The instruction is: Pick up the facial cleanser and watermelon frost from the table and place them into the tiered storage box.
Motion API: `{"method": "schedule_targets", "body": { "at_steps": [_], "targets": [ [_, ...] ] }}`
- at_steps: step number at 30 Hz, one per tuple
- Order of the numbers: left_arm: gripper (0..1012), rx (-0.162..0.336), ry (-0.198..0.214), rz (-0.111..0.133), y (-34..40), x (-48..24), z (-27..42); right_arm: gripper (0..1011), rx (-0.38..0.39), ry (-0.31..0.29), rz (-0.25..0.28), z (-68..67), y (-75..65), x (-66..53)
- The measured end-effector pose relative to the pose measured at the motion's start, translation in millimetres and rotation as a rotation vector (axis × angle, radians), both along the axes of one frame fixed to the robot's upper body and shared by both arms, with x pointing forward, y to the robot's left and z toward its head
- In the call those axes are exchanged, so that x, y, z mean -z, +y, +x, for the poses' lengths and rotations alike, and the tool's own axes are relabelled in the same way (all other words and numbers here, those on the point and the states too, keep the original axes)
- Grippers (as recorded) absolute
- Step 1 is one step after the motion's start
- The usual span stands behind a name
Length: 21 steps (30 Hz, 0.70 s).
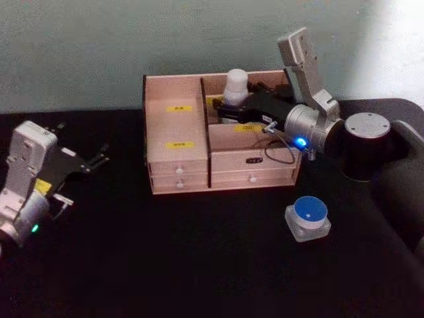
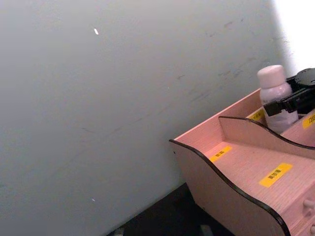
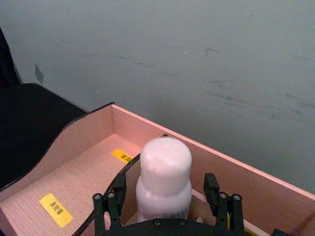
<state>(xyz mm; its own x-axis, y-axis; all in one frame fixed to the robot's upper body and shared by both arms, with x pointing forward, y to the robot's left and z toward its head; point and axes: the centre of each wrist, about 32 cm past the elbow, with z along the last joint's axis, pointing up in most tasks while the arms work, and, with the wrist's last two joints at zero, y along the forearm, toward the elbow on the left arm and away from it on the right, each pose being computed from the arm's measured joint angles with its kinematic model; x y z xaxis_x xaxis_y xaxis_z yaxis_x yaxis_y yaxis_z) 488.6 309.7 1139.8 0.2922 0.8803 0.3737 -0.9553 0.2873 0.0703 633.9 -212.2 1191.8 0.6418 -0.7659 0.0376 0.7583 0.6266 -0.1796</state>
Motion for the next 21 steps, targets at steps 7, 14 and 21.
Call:
{"method": "schedule_targets", "body": {
  "at_steps": [7,14,21],
  "targets": [
    [1001,0.000,0.000,0.000,0.0,0.0,0.0,1000,0.000,0.000,0.000,-0.1,0.0,0.2],
    [1001,0.000,0.000,0.000,0.0,0.0,0.0,1000,0.013,-0.021,0.003,-4.8,-5.0,-3.6],
    [1001,0.000,0.000,0.000,0.0,0.0,0.0,1000,0.039,-0.048,0.012,-16.7,-16.6,-11.7]
  ]
}}
